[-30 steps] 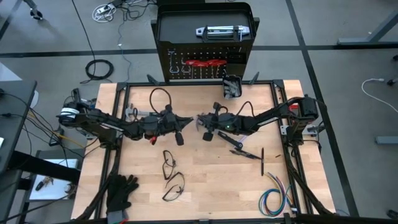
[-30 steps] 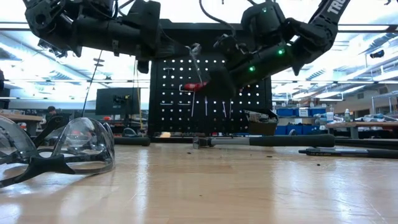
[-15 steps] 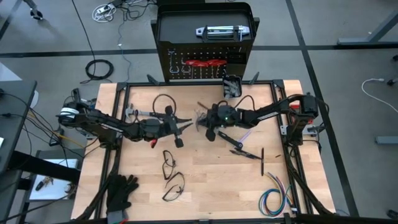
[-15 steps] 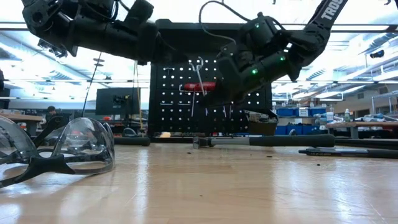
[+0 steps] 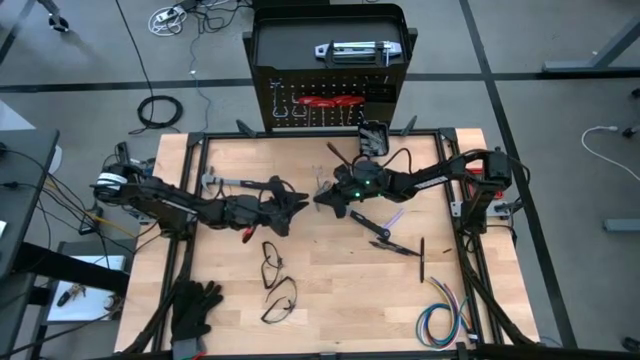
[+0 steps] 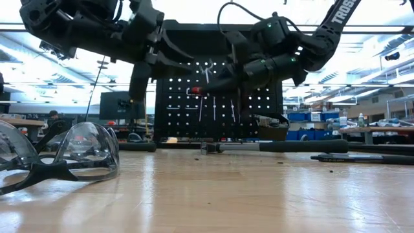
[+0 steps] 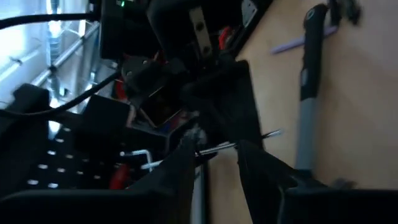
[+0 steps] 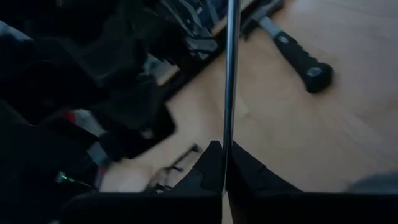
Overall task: Hang tools onto peg board
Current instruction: Hang the hook on the pegboard
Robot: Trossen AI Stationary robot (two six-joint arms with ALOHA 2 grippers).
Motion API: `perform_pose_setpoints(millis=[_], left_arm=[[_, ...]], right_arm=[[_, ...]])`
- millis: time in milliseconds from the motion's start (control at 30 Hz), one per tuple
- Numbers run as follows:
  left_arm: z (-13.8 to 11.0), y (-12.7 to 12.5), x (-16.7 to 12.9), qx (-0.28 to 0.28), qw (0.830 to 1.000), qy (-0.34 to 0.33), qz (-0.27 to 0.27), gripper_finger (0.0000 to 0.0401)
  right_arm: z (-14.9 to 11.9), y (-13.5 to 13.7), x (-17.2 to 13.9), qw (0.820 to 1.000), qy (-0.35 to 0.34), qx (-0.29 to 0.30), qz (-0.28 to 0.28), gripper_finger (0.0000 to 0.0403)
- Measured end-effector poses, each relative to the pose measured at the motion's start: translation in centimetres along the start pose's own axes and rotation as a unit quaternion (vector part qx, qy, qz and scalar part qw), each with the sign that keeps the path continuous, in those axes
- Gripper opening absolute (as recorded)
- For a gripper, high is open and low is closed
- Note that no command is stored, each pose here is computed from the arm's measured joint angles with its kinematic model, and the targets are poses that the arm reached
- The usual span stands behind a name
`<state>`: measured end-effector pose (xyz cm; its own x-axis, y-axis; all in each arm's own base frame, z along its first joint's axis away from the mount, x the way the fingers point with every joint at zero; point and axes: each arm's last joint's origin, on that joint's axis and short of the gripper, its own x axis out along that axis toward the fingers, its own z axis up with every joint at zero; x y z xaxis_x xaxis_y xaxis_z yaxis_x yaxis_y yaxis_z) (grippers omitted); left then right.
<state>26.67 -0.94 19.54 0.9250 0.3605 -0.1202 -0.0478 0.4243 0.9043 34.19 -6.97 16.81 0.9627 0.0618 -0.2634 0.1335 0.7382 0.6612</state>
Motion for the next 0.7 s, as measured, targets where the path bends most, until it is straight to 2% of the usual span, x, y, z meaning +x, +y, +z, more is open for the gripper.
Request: perform_pose_setpoints(millis=[133,400,567,700], left_arm=[[-0.5,0.5,0.3,0.022,1.000,0.008,0.014,0.0121],[-0.8,0.3,0.7,0.029,0.999,0.013,0.018,0.0121],[-1.1,-1.1,1.7,0.102,0.994,0.019,0.024,0.0121],[-1.2,-2.0,2.5,0.153,0.986,0.029,0.061,0.0121]], right_arm=[[0.2,0.2,0.0,1.000,-0.011,0.013,0.013,0.0010],[0.0,0.1,0.1,1.000,-0.003,0.022,0.010,0.0014],[0.2,0.1,0.1,0.999,-0.009,0.028,0.014,0.0012],[0.2,0.1,0.1,0.999,-0.008,0.028,0.014,0.0015]])
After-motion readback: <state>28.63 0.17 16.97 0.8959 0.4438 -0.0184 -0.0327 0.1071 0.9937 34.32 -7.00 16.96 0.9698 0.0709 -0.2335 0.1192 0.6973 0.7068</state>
